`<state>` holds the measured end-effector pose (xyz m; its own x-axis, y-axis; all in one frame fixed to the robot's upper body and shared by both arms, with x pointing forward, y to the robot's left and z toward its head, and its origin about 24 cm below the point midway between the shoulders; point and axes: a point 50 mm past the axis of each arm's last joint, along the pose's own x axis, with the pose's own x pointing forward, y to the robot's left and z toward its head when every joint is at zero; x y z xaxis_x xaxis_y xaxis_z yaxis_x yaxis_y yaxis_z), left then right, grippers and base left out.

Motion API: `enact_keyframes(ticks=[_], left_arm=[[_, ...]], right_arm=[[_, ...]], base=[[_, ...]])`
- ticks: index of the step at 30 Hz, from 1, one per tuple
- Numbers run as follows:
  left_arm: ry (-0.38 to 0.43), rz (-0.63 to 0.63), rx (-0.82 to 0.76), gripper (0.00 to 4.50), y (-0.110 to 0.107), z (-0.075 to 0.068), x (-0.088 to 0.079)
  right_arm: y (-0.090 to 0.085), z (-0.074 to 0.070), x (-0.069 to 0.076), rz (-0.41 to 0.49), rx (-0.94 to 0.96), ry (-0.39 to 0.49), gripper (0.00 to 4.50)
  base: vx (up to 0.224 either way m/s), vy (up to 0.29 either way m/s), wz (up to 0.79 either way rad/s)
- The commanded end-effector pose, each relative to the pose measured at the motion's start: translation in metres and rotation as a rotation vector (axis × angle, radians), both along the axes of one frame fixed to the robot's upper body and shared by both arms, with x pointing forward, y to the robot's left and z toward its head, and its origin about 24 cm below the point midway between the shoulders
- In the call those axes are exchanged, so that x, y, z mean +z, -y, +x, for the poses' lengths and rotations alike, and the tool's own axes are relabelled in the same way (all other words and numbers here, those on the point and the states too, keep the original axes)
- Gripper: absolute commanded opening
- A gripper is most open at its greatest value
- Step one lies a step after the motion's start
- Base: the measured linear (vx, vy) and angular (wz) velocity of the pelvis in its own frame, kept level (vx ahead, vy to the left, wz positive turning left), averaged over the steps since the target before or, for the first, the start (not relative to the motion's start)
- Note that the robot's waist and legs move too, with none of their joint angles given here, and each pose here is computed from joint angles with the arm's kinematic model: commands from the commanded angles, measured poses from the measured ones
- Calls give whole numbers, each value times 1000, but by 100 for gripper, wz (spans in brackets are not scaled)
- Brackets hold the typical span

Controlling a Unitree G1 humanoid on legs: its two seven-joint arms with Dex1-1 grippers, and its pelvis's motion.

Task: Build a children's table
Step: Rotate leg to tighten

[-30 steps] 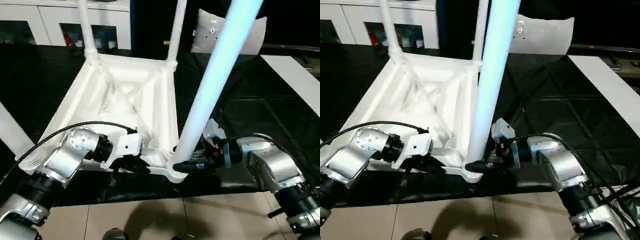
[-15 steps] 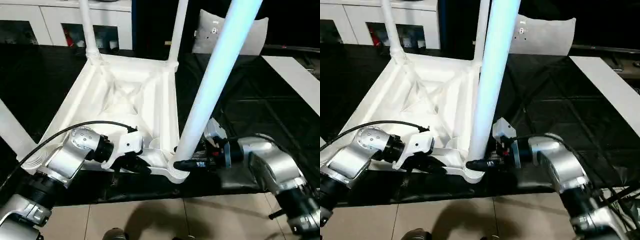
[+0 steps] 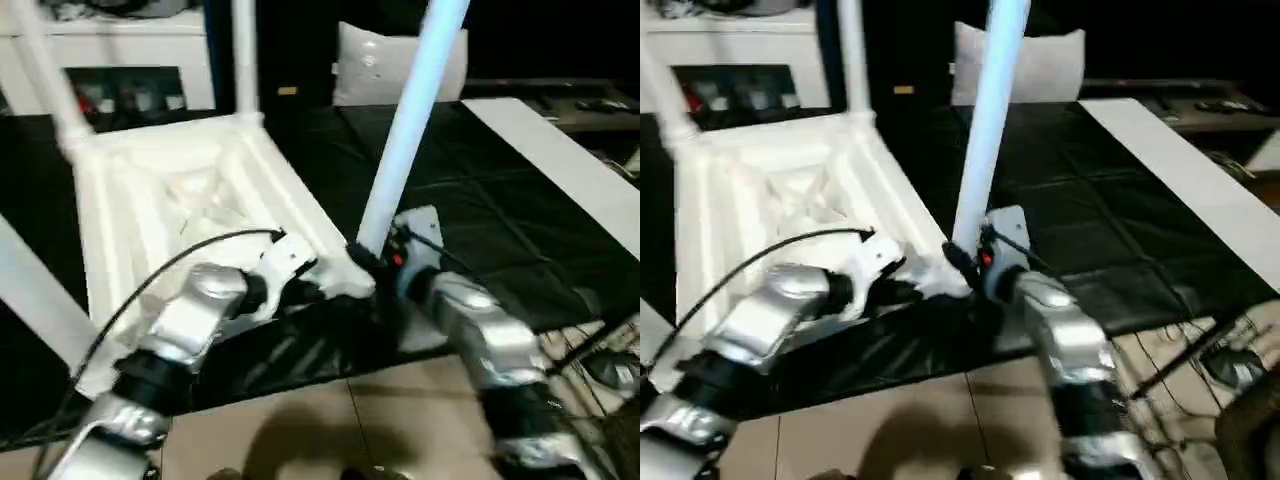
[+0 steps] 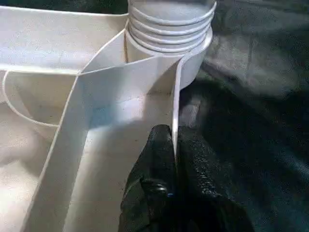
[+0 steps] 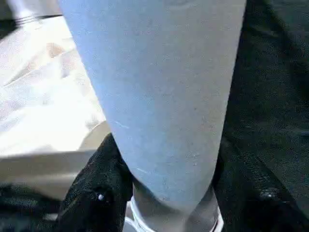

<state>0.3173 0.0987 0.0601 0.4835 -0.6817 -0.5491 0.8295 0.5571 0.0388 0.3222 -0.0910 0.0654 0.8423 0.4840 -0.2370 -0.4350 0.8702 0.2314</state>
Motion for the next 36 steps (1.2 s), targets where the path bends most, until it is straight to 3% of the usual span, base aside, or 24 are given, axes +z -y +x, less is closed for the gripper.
enact_keyframes(ticks=[1, 2, 4, 5, 9, 10, 19, 23, 29, 36], left_arm=[[124, -46, -3, 0, 28, 10, 24], [130, -36, -1, 0, 29, 10, 24], [134, -17, -14, 0, 29, 9, 23], [134, -17, -14, 0, 29, 9, 23], [128, 4, -94, 0, 20, 3, 20], [128, 11, -139, 0, 16, 1, 18], [100, 30, -390, 0, -1, -16, 10], [78, 69, -522, 0, -11, -21, 8], [39, 67, -646, 0, -16, -26, 12], [-5, 90, -776, 0, -20, -32, 14]], right_arm=[[-48, -13, -5, 115, 155, -70, 202], [-49, -14, -4, 126, 156, -67, 237], [-45, -15, -3, 98, 149, -24, 237], [-45, -15, -3, 98, 149, -24, 274], [-23, -19, 0, 41, 178, 70, 287], [-11, -21, 1, 23, 202, 102, 315], [33, -27, 15, -91, 384, 205, 379], [50, -31, 20, -161, 575, 221, 379], [59, -31, 24, -163, 735, 192, 379], [62, -38, 25, -110, 991, 111, 313]], base=[[0, 0, 0], [0, 0, 0], [0, 0, 0], [0, 0, 0], [0, 0, 0], [0, 0, 0], [0, 0, 0], [0, 0, 0], [0, 0, 0], [0, 0, 0]])
